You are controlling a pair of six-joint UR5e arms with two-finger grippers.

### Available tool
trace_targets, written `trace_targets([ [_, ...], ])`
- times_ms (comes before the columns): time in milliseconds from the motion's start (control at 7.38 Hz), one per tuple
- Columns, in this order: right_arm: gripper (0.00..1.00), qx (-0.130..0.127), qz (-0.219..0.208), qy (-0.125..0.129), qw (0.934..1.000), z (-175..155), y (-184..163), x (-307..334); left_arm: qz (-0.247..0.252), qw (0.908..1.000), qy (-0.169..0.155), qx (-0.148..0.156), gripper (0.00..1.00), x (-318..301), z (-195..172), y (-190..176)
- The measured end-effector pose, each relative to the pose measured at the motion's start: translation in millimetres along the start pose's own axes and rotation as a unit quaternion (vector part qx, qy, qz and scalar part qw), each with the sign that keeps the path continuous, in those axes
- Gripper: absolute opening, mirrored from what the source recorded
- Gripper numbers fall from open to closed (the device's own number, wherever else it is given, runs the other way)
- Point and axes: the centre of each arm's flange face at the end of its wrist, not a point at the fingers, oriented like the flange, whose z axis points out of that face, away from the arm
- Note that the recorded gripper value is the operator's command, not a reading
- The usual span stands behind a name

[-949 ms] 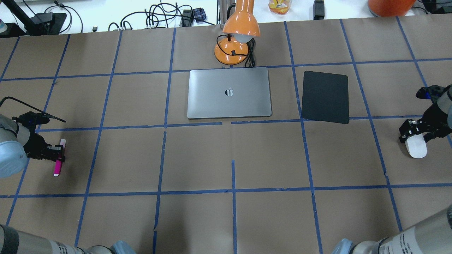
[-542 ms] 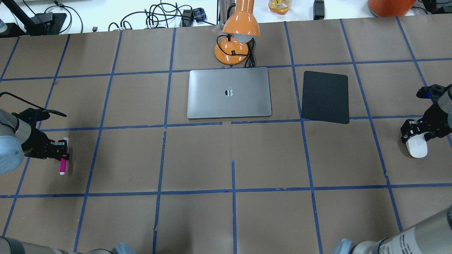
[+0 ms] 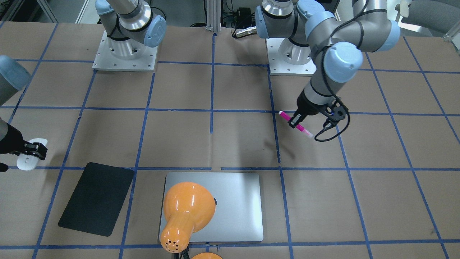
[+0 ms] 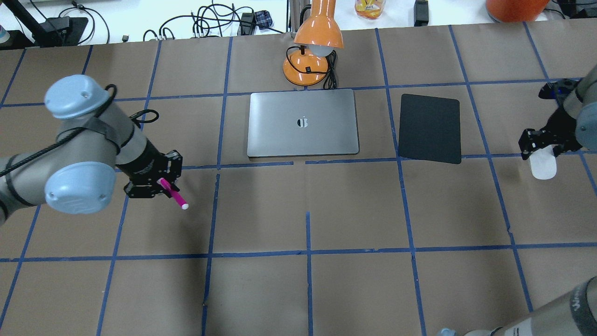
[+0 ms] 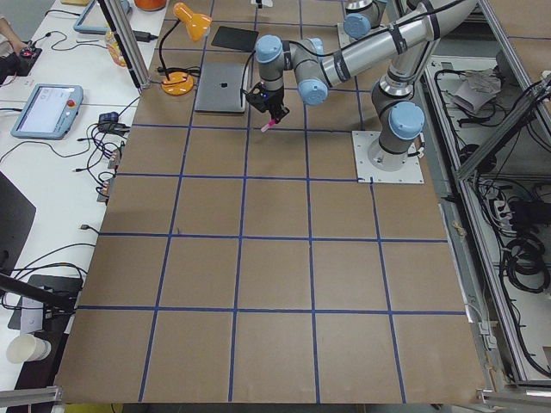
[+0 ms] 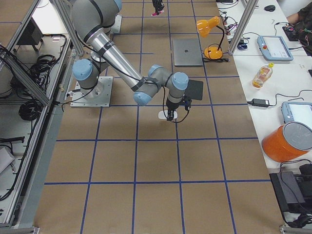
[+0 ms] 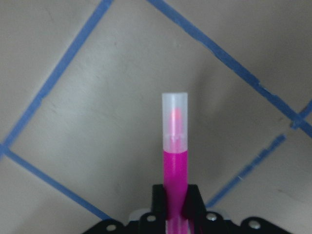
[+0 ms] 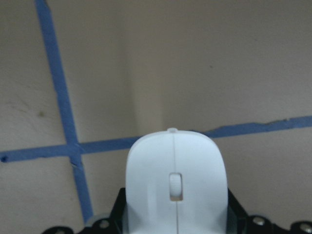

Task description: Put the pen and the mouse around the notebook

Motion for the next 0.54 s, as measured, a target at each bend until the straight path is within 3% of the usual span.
trace_targets([
  [271, 0.49, 0.019, 0.029, -0.007, 0.9994, -7, -35, -61, -0.126, 0.9920, -0.006, 0.004, 0.00, 57, 14, 72],
  [542, 0.49, 0.030, 0.057, -0.028, 0.9976, -3, -70, -115, -0.199, 0.9800, -0.007, 0.000, 0.00, 111, 27, 111],
])
